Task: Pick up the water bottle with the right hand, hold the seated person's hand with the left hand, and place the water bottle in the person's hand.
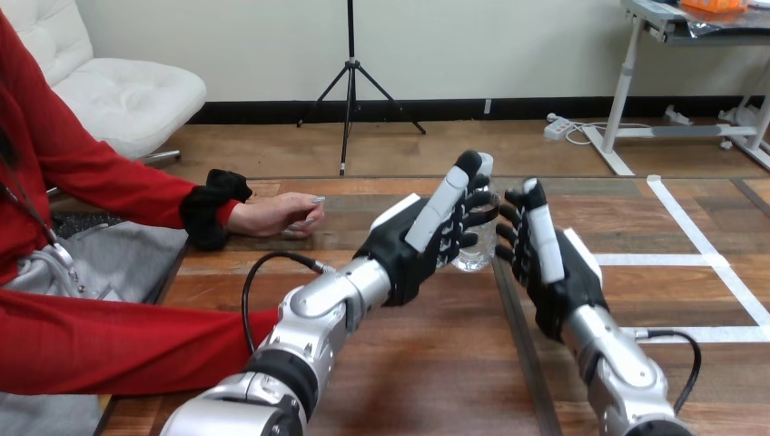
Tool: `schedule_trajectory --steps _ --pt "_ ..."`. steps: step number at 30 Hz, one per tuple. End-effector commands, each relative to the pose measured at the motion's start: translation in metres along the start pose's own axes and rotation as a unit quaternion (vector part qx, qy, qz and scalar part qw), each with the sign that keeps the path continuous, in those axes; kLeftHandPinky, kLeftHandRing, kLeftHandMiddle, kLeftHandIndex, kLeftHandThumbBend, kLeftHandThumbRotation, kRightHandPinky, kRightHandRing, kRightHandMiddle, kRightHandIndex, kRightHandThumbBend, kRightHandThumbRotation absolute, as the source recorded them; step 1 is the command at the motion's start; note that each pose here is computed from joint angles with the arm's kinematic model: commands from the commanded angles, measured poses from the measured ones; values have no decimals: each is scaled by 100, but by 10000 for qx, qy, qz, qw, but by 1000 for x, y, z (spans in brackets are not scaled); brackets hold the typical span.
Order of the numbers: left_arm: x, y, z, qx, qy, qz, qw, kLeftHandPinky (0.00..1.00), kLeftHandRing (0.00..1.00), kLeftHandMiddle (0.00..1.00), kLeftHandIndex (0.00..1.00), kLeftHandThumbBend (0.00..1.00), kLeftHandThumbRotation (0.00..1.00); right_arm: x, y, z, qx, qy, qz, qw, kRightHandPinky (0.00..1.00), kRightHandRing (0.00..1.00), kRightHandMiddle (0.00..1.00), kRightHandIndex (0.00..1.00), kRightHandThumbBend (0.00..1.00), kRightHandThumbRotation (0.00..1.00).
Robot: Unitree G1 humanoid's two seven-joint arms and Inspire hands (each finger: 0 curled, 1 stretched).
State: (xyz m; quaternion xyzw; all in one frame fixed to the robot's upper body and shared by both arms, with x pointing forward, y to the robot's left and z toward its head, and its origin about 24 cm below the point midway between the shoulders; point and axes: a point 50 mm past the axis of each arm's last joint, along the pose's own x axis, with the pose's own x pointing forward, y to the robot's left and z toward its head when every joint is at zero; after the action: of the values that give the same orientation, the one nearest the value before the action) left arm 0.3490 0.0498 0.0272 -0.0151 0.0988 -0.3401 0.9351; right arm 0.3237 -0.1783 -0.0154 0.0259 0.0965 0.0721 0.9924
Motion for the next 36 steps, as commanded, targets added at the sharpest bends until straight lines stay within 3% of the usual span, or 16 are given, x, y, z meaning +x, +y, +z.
schedule_trajectory --steps 1,25,36 --pt "-3 -3 -3 -16 -207 -41 9998 94 97 99 96 100 100 6 7 18 9 -593 91 9982 94 96 98 98 100 100" --pt "-27 1 -25 -183 -555 -397 9975 88 94 96 93 100 100 -15 15 0 185 -961 197 9950 89 93 94 94 100 100" --pt "-39 4 -32 -147 -834 -456 9954 88 93 95 92 100 100 -23 10 0 -108 -1139 186 9933 88 92 93 93 100 100"
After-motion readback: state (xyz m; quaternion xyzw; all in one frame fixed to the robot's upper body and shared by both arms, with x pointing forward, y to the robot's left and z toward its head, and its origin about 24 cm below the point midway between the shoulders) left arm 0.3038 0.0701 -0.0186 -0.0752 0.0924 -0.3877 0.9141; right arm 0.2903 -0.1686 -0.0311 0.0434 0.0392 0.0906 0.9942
